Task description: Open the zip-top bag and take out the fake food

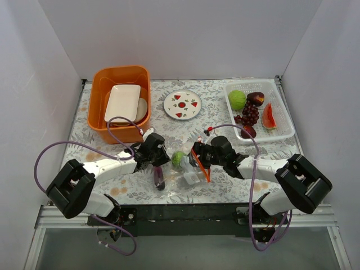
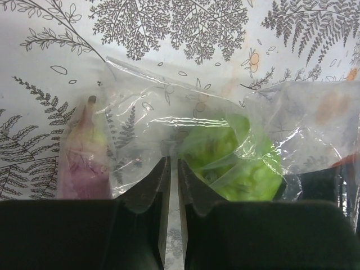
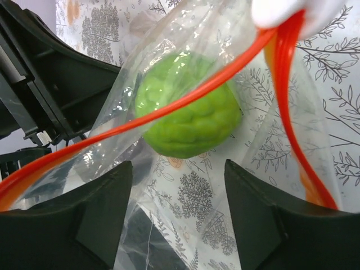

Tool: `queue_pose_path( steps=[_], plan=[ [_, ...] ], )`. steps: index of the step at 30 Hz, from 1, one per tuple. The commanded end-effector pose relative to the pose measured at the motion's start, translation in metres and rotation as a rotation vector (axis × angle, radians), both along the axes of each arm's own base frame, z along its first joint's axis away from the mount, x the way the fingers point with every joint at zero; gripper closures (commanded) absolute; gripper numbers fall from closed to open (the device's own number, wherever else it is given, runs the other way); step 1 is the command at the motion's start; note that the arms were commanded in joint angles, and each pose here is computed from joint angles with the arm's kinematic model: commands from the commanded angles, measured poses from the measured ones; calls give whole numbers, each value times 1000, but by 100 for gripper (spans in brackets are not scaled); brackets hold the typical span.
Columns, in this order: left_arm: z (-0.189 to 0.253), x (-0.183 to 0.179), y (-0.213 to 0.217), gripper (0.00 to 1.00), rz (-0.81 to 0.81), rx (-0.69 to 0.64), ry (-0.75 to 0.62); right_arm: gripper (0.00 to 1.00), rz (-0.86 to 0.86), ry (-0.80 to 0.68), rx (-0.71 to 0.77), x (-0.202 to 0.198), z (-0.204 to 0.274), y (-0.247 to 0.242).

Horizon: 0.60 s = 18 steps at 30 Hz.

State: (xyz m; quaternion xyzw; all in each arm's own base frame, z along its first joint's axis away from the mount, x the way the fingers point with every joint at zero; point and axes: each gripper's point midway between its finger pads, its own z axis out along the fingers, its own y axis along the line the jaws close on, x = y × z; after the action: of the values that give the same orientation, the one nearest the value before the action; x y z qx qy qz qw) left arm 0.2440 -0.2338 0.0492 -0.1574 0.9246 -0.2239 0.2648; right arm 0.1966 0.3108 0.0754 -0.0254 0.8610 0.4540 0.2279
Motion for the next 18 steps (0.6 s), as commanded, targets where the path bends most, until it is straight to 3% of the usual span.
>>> queue_pose_path(
  steps=[1,8,18],
  plan=[
    [-3,1,-5,91,-11,-30,-27,23,-2,-50,51,14,20,16],
    [-15,-5,-9,93,-57,-34,-5,16,-46,-65,-51,29,9,17],
    [-29,-8,-20,96,-132,-39,13,14,-40,-88,-236,39,-15,30]
  ],
)
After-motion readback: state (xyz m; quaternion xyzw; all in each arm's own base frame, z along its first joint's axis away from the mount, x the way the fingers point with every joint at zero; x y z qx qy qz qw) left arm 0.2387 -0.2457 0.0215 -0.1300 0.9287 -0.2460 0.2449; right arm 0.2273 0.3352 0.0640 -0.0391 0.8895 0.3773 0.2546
